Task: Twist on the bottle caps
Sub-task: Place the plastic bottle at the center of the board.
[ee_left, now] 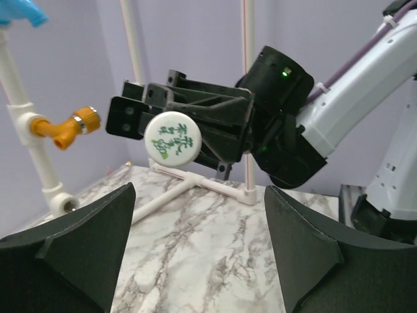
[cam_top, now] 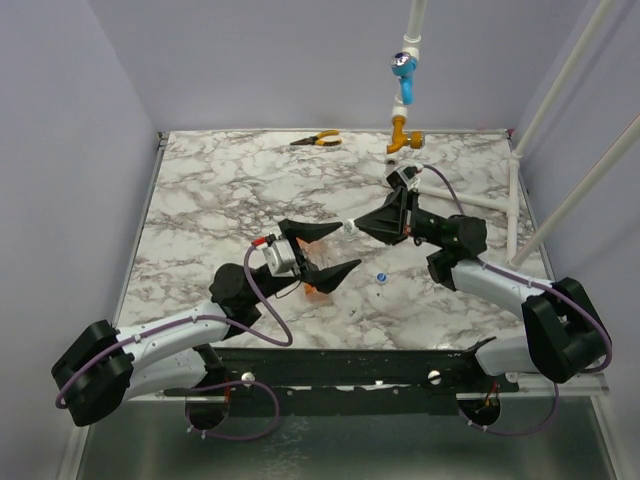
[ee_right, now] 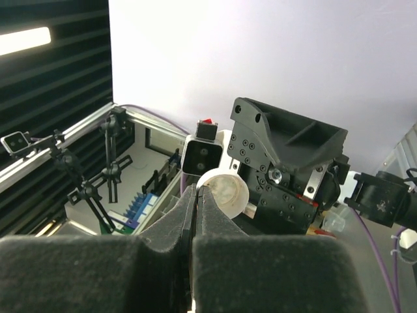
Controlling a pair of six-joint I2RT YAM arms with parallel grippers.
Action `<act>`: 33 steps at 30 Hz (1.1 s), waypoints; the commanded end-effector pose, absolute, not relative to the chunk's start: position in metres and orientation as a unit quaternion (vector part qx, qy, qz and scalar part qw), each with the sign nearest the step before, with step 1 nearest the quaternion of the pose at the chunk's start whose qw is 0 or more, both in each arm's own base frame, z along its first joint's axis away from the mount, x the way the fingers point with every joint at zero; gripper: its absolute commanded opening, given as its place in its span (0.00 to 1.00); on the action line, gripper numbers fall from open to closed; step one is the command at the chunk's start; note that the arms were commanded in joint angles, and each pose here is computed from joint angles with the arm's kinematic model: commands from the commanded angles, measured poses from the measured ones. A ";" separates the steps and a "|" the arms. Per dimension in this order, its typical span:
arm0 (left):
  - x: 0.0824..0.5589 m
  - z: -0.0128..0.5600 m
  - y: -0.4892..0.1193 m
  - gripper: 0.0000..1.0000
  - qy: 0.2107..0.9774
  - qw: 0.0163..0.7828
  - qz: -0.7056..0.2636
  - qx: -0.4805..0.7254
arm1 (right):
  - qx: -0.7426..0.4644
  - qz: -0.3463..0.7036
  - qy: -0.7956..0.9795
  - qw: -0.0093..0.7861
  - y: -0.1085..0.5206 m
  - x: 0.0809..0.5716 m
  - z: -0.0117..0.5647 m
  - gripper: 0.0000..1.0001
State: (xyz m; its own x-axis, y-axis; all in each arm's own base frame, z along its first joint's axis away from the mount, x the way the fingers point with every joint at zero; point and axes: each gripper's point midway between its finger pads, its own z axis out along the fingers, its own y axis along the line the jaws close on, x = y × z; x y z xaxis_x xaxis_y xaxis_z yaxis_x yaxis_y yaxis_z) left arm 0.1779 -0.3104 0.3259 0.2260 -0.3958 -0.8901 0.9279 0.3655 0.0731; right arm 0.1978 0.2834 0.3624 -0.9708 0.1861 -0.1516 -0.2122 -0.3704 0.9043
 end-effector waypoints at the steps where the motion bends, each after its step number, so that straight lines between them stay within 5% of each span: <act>1: 0.186 0.356 -0.292 0.80 0.382 0.772 -0.427 0.275 | -0.010 0.837 0.531 0.130 0.283 0.194 0.366 0.01; 33: 0.176 0.358 -0.301 0.38 0.365 0.764 -0.439 0.300 | -0.003 0.815 0.564 0.136 0.295 0.188 0.346 0.03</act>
